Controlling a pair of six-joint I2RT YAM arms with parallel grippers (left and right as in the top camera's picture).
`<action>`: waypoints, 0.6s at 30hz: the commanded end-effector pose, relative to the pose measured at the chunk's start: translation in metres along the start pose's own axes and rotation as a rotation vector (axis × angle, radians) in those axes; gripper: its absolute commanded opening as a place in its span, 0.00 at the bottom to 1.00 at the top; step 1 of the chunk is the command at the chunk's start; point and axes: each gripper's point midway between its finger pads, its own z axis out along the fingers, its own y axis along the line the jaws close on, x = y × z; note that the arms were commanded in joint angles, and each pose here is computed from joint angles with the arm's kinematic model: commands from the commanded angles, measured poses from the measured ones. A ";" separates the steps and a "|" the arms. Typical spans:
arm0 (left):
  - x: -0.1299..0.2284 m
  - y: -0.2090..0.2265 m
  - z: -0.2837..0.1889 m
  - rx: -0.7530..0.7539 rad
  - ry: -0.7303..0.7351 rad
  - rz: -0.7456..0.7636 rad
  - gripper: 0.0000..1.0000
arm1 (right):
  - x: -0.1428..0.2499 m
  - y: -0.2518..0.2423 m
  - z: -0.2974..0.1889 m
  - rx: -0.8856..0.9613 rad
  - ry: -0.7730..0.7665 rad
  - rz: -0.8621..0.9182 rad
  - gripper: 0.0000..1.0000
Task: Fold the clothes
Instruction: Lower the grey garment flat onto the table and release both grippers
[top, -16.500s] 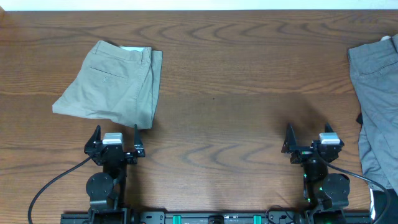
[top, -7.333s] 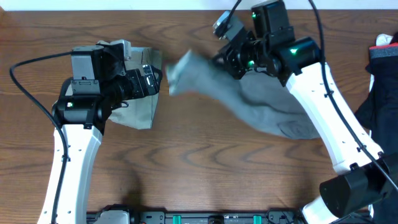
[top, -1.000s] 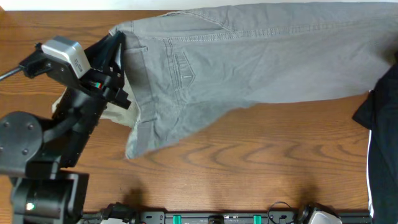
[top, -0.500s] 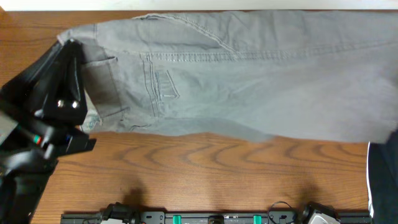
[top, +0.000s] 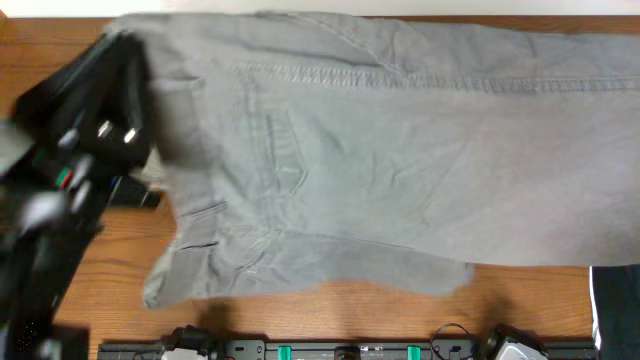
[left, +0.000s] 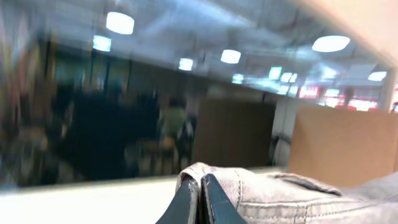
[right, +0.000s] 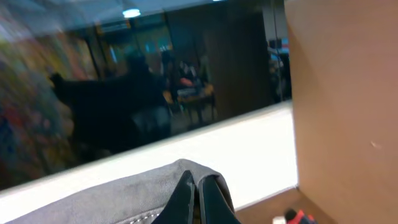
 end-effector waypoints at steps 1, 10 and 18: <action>0.040 0.030 0.032 -0.055 0.120 -0.056 0.06 | 0.025 -0.021 0.030 0.082 0.100 -0.036 0.01; 0.181 0.098 0.104 -0.128 0.467 -0.097 0.06 | 0.134 -0.048 0.127 0.102 0.481 0.012 0.01; 0.353 0.154 0.148 -0.263 0.771 -0.063 0.06 | 0.271 -0.070 0.221 0.037 0.816 0.034 0.02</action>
